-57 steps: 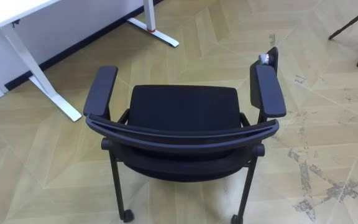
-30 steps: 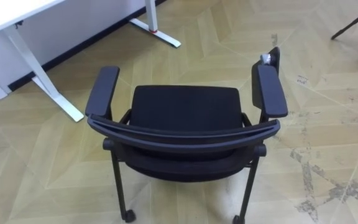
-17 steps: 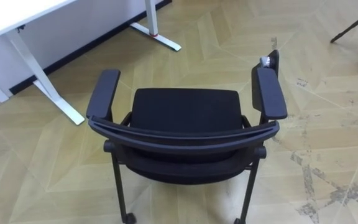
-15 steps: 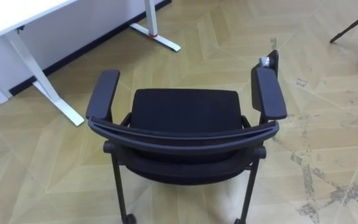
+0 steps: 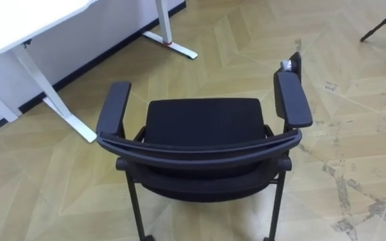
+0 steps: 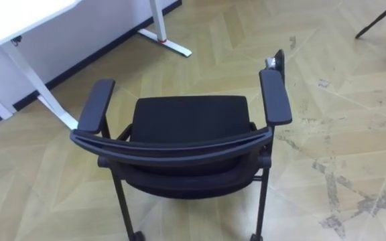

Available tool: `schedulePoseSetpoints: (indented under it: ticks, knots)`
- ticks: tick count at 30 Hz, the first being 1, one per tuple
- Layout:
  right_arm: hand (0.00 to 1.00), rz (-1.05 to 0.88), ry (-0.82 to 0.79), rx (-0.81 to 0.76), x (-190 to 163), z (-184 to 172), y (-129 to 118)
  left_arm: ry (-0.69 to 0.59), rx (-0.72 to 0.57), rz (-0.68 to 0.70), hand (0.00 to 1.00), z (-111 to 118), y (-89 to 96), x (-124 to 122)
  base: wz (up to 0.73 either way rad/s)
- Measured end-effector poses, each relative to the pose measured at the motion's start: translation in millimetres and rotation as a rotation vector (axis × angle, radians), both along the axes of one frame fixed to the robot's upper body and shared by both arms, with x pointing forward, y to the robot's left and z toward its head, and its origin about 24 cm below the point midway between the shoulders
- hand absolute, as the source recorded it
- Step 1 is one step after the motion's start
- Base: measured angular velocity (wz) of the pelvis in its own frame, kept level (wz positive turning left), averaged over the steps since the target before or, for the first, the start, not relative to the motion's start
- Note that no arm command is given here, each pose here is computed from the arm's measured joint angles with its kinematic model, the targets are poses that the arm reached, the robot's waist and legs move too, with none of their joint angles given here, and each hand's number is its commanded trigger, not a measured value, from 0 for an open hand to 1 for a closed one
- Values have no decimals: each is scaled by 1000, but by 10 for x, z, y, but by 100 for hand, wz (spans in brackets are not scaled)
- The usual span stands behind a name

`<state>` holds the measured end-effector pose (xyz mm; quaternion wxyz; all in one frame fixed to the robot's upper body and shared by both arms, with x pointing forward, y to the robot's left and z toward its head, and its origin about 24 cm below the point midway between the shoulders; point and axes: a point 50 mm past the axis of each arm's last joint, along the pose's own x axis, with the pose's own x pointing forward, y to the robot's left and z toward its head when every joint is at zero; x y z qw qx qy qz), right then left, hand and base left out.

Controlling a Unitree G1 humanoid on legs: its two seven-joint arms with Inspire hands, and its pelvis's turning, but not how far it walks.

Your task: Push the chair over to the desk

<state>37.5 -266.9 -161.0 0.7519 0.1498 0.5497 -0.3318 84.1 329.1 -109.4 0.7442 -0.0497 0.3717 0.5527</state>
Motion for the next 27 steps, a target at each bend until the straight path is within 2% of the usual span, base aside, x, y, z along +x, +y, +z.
schedulePoseSetpoints:
  ticks: [3, 6, 10, 13, 16, 18, 19, 21, 25, 27]
  knots:
    - [0, 24, -25, 1, 65, 11, -1, -69, 49, -17, 0, 143, 90, 229, 0]
    - [0, 46, -20, -2, 79, 10, 6, -145, 79, -38, 0, 269, 89, 465, 3]
    - [0, 52, -20, -3, 75, 10, 14, -221, 145, -78, 0, 455, 88, 652, -1]
    - [0, 71, -21, -6, 89, 11, 17, -196, 264, -176, 0, 581, 97, 745, -7]
    - [0, 102, -22, -2, 103, 8, 34, -157, 439, -328, 0, 763, 81, 879, 0]
    - [0, 118, -24, 4, 102, 8, 36, -148, 610, -461, 0, 972, 19, 1032, 6]
    - [0, 127, -24, 4, 107, 8, 38, -145, 652, -497, 0, 1023, -4, 1074, 8]
    - [0, 156, -23, 12, 120, 4, 59, -137, 798, -651, 0, 1181, -146, 1225, 12]
    - [0, 171, -35, 22, 160, 4, 78, -137, 940, -816, 0, 1335, -385, 1374, 2]
    - [0, 169, -35, 24, 154, 3, 77, -154, 1055, -903, 0, 1488, -536, 1451, 0]
